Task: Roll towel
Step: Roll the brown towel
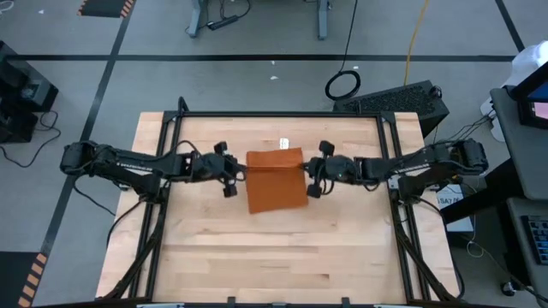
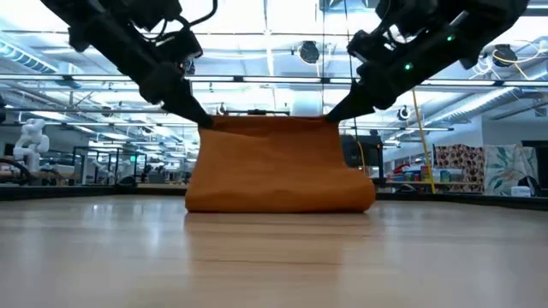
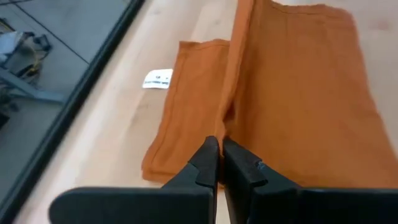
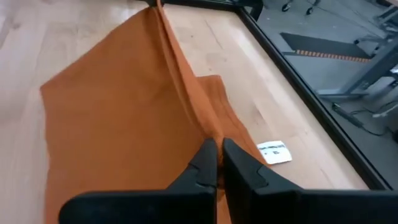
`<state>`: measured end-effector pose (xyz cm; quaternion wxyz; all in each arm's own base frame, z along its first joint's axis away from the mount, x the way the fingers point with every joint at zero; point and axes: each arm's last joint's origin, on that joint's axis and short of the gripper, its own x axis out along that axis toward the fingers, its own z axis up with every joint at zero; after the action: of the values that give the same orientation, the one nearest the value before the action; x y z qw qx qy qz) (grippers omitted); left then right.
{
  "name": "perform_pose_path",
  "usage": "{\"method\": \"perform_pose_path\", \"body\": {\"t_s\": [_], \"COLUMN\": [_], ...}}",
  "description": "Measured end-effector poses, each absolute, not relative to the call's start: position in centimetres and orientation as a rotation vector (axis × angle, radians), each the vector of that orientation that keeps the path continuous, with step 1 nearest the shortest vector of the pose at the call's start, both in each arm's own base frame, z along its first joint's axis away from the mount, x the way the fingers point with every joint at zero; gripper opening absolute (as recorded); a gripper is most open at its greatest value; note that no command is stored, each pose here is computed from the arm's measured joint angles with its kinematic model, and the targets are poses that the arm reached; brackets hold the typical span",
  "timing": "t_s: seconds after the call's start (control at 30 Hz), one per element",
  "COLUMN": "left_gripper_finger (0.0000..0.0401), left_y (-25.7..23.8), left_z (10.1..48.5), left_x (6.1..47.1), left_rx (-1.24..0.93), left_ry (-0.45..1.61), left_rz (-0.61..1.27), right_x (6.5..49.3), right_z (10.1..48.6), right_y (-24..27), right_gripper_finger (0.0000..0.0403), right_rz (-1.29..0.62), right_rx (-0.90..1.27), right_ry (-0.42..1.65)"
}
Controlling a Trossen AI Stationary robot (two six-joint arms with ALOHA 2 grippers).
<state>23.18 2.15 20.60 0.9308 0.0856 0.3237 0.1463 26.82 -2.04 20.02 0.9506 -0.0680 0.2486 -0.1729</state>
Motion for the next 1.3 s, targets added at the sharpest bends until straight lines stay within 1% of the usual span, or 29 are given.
{"method": "perform_pose_path", "body": {"t_s": [0.1, 0.17, 0.37, 0.43, 0.5, 0.57, 0.73, 0.97, 1.03, 1.2, 1.3], "left_gripper_finger": [0.0015, 0.0015, 0.0015, 0.0015, 0.0015, 0.0015, 0.0015, 0.0015, 0.0015, 0.0015, 0.0015], "left_y": [2.9, 3.0, 0.8, -0.2, -0.9, -0.9, 0.9, 5.0, 5.9, 7.5, 7.7], "left_z": [20.6, 20.6, 20.8, 21.0, 21.0, 21.0, 21.1, 21.0, 20.8, 19.5, 18.7], "left_x": [23.1, 23.1, 23.6, 23.6, 23.7, 23.7, 23.6, 23.1, 23.1, 23.3, 23.5], "left_rx": [0.163, 0.133, -0.051, -0.067, -0.05, 0.005, 0.159, 0.152, 0.159, 0.165, 0.138], "left_ry": [0.666, 0.664, 0.608, 0.595, 0.591, 0.588, 0.595, 0.62, 0.636, 0.704, 0.734], "left_rz": [0.302, 0.266, -0.037, -0.087, -0.099, -0.053, 0.175, 0.345, 0.374, 0.414, 0.383], "right_x": [26.8, 26.7, 26.9, 26.9, 26.9, 27.0, 27.4, 27.8, 27.8, 28.2, 28.5], "right_z": [20.1, 20.1, 19.9, 19.9, 20.0, 20.3, 21.4, 19.2, 18.3, 16.5, 16.2], "right_y": [-3.4, -3.9, -2.7, -2.1, -1.9, -2.1, -3.8, -8.1, -9.2, -11.2, -11.5], "right_gripper_finger": [0.0002, 0.0002, 0.0002, 0.0002, 0.0002, 0.0002, 0.0002, 0.0002, 0.0002, 0.0002, 0.0002], "right_rz": [-0.355, -0.345, -0.072, -0.039, -0.036, -0.081, -0.223, -0.333, -0.339, -0.326, -0.322], "right_rx": [-0.116, -0.102, -0.038, -0.038, -0.064, -0.11, -0.246, -0.277, -0.259, -0.205, -0.174], "right_ry": [0.499, 0.502, 0.502, 0.501, 0.495, 0.491, 0.468, 0.543, 0.571, 0.567, 0.572]}}
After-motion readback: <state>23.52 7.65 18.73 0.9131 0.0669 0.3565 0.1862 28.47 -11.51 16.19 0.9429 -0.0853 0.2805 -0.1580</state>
